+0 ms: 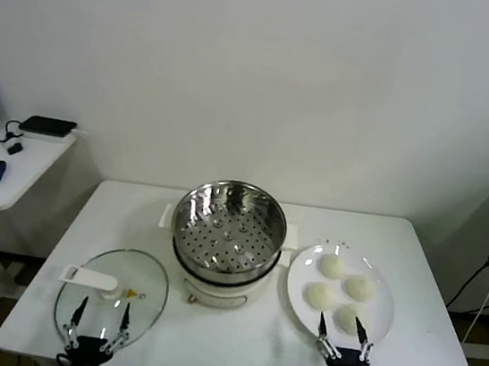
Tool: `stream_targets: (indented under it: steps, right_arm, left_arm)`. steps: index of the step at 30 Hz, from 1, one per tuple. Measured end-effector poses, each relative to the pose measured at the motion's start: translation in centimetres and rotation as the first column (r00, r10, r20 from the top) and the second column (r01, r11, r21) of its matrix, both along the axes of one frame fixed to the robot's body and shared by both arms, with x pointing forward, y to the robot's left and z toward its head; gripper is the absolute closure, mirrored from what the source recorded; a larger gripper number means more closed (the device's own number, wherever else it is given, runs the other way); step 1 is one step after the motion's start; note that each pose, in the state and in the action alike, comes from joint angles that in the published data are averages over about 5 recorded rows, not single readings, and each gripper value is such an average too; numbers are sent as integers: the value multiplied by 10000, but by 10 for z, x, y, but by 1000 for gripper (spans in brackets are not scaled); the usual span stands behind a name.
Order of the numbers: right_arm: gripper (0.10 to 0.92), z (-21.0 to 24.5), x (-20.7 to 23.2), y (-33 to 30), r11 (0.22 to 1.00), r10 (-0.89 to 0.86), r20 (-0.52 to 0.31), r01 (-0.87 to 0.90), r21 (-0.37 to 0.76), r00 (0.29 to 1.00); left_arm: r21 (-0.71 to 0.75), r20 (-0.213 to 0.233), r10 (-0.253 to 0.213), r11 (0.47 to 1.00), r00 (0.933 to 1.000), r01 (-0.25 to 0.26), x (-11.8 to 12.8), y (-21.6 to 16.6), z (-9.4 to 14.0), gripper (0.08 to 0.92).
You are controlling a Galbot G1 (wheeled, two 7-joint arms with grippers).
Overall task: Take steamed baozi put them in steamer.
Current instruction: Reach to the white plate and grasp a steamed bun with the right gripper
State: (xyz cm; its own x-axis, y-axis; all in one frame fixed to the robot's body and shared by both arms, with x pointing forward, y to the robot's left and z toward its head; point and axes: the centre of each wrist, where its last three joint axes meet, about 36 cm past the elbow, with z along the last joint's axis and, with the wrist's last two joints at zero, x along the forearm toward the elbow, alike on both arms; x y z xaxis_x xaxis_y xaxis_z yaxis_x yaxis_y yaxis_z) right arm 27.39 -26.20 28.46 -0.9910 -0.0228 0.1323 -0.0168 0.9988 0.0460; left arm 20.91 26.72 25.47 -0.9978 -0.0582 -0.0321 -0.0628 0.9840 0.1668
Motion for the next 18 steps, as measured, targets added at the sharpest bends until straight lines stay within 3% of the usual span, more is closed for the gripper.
stream_targets:
  steps: [10, 18]
  right_arm:
    - [200, 60, 70, -26, 9959, 483, -213, -498, -754, 9986]
    - [200, 122, 140, -37, 9607, 1500, -1455, -1789, -2120, 9779]
  left_arm:
    - [-35, 68, -78, 10000, 9999, 78, 2, -3, 0, 177]
    - [-43, 107, -97, 9999, 9999, 97, 2, -4, 0, 177]
